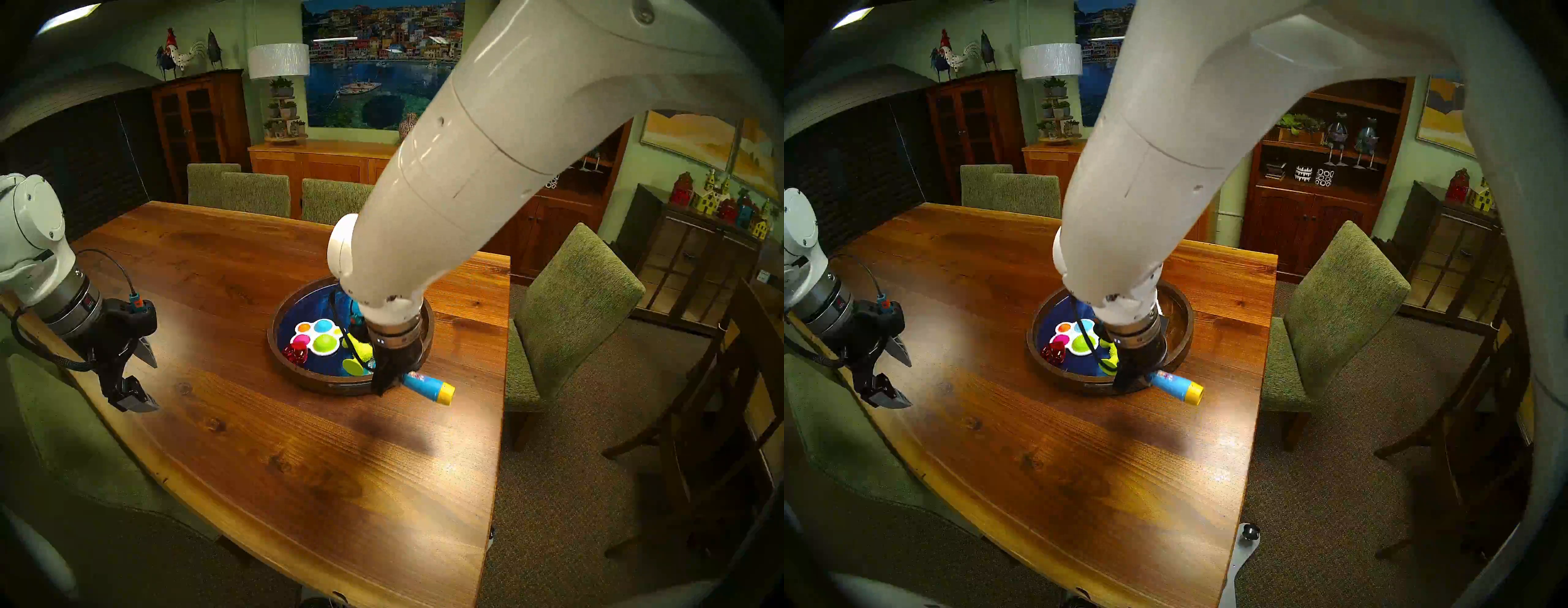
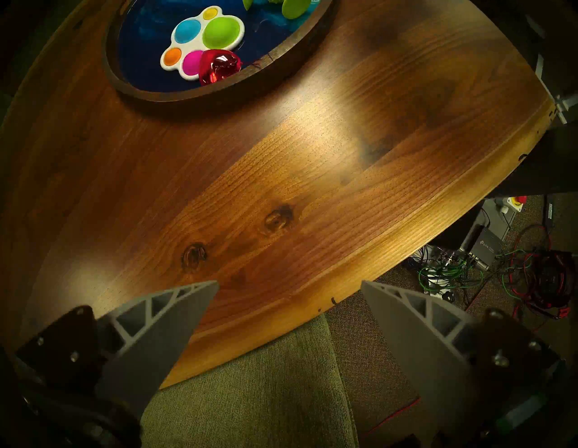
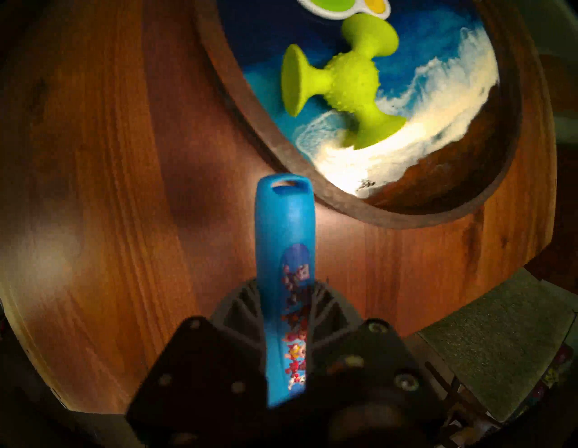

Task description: Put toys in center tray

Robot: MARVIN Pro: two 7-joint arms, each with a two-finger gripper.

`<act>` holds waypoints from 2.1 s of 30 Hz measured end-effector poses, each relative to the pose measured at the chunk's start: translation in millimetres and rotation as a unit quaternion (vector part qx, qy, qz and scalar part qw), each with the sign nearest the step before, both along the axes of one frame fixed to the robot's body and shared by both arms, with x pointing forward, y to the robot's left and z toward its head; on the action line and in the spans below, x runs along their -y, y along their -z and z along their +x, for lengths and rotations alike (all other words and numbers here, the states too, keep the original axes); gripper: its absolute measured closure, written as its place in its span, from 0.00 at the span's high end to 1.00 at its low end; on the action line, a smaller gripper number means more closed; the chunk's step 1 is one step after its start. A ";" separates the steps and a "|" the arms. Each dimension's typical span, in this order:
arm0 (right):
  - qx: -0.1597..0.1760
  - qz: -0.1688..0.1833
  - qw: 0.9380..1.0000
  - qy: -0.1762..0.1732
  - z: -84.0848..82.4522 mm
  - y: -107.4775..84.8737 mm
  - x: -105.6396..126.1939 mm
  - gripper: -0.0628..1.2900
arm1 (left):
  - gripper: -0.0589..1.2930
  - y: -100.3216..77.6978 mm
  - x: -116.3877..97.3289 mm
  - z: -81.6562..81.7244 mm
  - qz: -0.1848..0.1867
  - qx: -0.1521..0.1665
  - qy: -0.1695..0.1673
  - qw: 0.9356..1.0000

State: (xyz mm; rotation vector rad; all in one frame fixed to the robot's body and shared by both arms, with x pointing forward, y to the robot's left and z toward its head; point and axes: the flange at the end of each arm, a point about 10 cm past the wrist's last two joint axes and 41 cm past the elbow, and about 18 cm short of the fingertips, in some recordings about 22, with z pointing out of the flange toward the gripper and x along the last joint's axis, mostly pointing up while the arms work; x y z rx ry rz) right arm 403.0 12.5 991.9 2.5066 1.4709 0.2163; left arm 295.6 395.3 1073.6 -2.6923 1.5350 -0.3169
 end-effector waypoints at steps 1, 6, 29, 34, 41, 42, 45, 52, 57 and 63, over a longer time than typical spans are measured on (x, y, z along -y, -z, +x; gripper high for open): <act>0.003 0.001 1.000 0.001 4.8 -1.5 0.5 0.12 | 0.96 0.4 0.0 0.2 0.000 0.000 0.000 1.000; 0.009 0.008 1.000 0.003 21.9 -1.0 1.1 0.12 | 0.96 2.4 0.4 1.2 -0.001 0.003 -0.002 1.000; 0.059 0.048 0.997 -0.009 90.2 11.1 -8.0 0.12 | 0.96 8.4 5.7 5.3 -0.011 0.009 -0.011 1.000; 0.067 0.055 0.996 -0.012 100.5 16.2 -10.6 0.12 | 0.96 8.0 5.5 5.9 -0.011 0.010 -0.014 1.000; 0.076 0.061 0.995 -0.016 113.9 28.2 -14.3 0.12 | 0.96 7.1 4.5 7.4 -0.011 0.014 -0.018 1.000; 0.076 0.061 0.995 -0.016 115.1 29.9 -14.7 0.12 | 0.96 7.0 4.4 7.6 -0.011 0.015 -0.019 1.000; 0.080 0.062 0.995 -0.018 120.1 38.6 -16.7 0.12 | 0.96 6.7 4.2 8.3 -0.011 0.016 -0.020 1.000; 0.085 0.063 0.994 -0.021 128.3 56.0 -20.1 0.12 | 0.96 6.6 3.2 9.1 -0.013 0.018 -0.023 0.999; 0.087 0.063 0.994 -0.022 133.2 64.6 -21.8 0.12 | 0.96 6.3 2.4 9.5 -0.013 0.019 -0.025 0.999; 0.089 0.062 0.994 -0.016 142.8 67.9 -20.5 0.65 | 0.96 5.9 1.8 9.9 -0.015 0.019 -0.027 0.999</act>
